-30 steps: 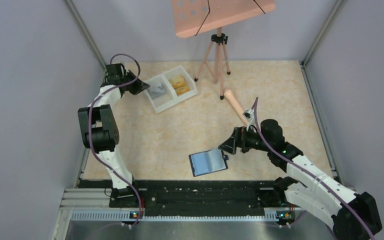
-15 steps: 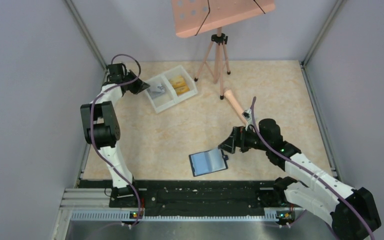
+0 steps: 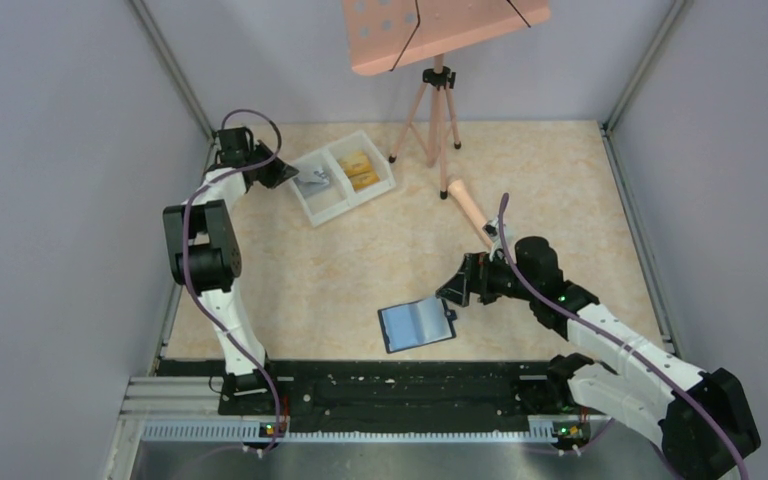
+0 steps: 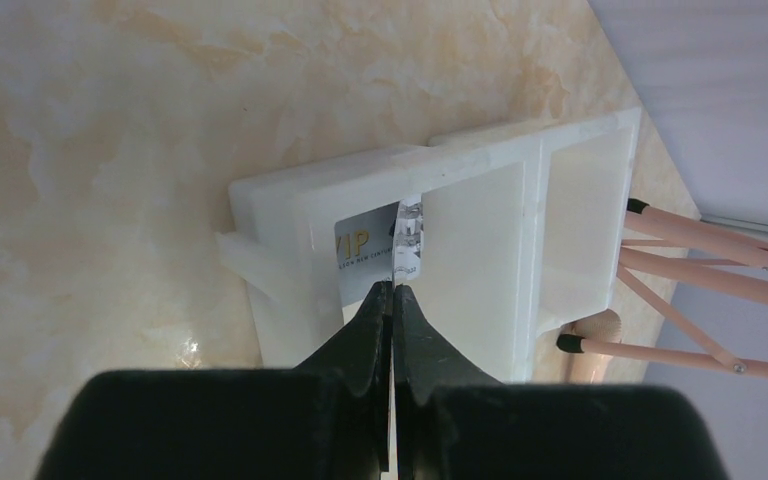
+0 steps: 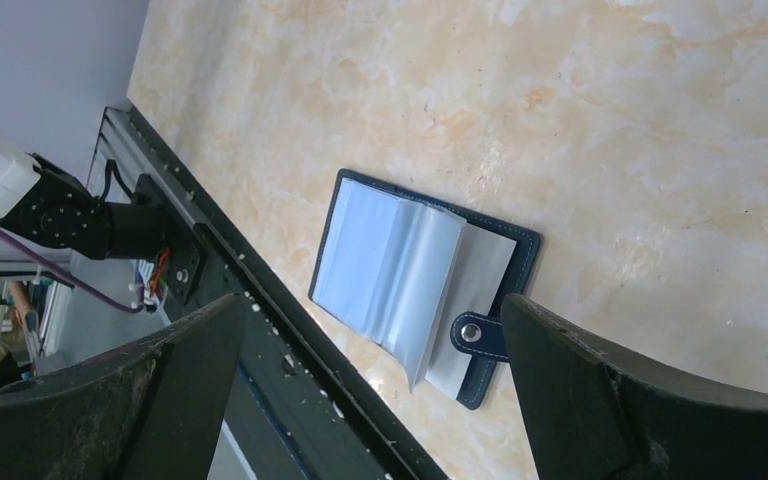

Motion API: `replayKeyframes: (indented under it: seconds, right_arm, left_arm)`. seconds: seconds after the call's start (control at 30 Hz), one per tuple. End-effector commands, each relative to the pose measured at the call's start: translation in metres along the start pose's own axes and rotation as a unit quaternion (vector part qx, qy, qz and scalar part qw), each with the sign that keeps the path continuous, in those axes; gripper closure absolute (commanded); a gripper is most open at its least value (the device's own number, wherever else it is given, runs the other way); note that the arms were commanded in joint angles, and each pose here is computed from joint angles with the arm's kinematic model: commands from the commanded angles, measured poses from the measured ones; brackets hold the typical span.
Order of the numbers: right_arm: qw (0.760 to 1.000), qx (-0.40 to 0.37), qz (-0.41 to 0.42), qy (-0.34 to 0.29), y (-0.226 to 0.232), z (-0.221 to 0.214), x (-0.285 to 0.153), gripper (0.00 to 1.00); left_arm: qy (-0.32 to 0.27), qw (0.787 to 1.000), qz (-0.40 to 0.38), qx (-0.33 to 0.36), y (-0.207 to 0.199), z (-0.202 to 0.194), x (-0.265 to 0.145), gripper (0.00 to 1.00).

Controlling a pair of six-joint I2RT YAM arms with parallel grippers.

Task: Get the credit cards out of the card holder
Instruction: Place the credit card in the storage box.

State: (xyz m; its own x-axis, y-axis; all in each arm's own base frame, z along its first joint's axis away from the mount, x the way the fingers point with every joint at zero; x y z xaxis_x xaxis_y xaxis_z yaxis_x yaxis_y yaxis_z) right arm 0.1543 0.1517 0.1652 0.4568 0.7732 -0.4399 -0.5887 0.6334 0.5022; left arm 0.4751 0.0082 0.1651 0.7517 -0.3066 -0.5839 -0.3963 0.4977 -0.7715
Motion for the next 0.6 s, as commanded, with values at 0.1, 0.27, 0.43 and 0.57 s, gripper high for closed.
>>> replayKeyframes:
  seconds: [0.1,0.27,0.43,0.57]
  right_arm:
    - [1.000,-0.021,-0.005,-0.022,0.0003,0.0121,-0.0009,0.01]
    - [1.000,-0.019,-0.007,-0.020,-0.0006,0.0116,0.0000,0.01]
    - [1.000,-0.019,-0.008,-0.020,-0.0008,0.0120,0.0004,0.01]
    - [1.000,-0.020,-0.009,-0.019,-0.0012,0.0114,0.0007,0.01]
  left_arm:
    - [-0.024,0.999,-0.014,0.023,-0.0106,0.0154,0.0049,0.97]
    - [-0.027,0.999,-0.012,0.024,-0.0112,0.0175,0.0053,0.95]
    - [-0.024,0.999,-0.009,0.024,-0.0121,0.0189,0.0071,0.91]
    - [-0.022,0.999,-0.007,0.024,-0.0106,0.0184,0.0080,0.89]
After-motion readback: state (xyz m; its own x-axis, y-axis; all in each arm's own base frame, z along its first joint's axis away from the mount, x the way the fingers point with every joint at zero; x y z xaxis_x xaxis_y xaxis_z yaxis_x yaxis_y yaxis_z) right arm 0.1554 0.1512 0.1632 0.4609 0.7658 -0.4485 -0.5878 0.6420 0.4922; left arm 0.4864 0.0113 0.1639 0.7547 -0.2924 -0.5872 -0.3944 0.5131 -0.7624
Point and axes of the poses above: each gripper's point midway between its finger pads, its own x axis out along the fingers, its own y axis along the line the jaws close on, z = x × y, the point moved 9 cm from there along -x, back along the fingers, and after that the axes turned 11 degrees about -x, right-handed, at the moved point
